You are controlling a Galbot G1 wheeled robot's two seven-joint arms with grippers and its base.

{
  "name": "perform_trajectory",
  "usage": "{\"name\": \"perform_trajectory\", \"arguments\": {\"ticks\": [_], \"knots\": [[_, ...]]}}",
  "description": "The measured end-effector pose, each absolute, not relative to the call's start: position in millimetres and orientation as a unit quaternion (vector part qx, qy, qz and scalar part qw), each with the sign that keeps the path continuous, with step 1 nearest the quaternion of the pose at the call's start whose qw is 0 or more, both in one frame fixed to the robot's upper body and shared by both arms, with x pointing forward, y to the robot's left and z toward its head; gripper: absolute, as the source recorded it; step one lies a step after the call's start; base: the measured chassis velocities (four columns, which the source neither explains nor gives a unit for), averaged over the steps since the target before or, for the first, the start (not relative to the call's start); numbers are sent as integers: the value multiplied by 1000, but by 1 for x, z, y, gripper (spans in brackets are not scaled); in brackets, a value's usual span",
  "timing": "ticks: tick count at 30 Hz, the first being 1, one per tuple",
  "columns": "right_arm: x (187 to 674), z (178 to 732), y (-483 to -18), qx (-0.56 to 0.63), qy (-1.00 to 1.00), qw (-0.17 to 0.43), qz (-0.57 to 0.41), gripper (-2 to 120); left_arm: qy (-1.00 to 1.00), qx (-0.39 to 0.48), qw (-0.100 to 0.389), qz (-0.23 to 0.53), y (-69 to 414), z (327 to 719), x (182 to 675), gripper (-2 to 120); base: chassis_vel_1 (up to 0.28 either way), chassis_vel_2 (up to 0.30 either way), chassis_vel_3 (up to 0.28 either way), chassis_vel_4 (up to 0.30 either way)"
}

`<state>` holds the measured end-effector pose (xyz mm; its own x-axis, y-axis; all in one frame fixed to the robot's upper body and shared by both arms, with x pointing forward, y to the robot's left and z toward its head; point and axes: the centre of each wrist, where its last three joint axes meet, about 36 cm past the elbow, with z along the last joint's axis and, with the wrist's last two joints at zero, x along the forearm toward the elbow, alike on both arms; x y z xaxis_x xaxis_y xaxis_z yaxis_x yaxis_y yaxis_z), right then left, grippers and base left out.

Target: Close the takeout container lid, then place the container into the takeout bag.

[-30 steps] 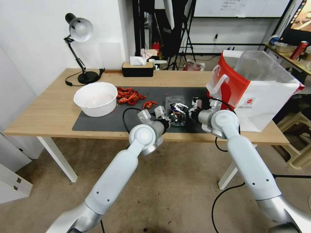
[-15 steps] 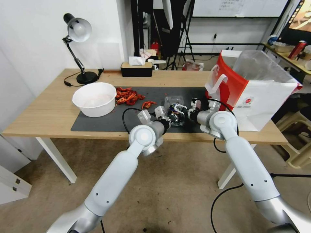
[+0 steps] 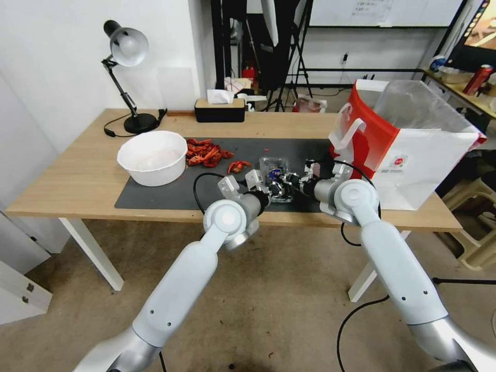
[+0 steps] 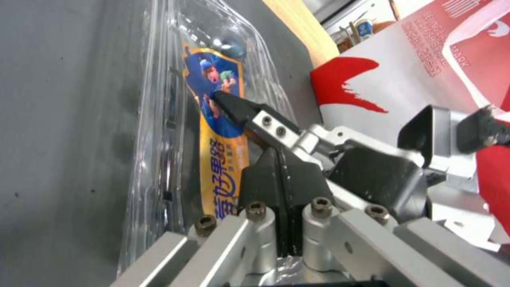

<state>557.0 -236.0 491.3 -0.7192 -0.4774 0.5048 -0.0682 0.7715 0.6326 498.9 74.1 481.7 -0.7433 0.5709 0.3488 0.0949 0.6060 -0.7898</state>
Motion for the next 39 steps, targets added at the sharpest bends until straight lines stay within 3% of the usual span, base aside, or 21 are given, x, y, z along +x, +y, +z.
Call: {"name": "perform_trajectory", "arguments": {"ticks": [21, 30, 37, 39], "knots": [[557, 497, -247, 149, -881, 332, -301, 0, -853, -182, 282, 399, 122, 488, 483, 0, 0, 0, 0, 0], [552, 497, -248, 154, -881, 328, -305, 0, -861, -188, 260, 394, 151, 491, 452, 0, 0, 0, 0, 0], [545, 501, -250, 160, -882, 319, -307, 0, -894, -194, 210, 346, 163, 477, 421, 0, 0, 0, 0, 0], [541, 504, -253, 162, -883, 314, -308, 0, -919, -196, 163, 301, 165, 463, 404, 9, 0, 0, 0, 0]]}}
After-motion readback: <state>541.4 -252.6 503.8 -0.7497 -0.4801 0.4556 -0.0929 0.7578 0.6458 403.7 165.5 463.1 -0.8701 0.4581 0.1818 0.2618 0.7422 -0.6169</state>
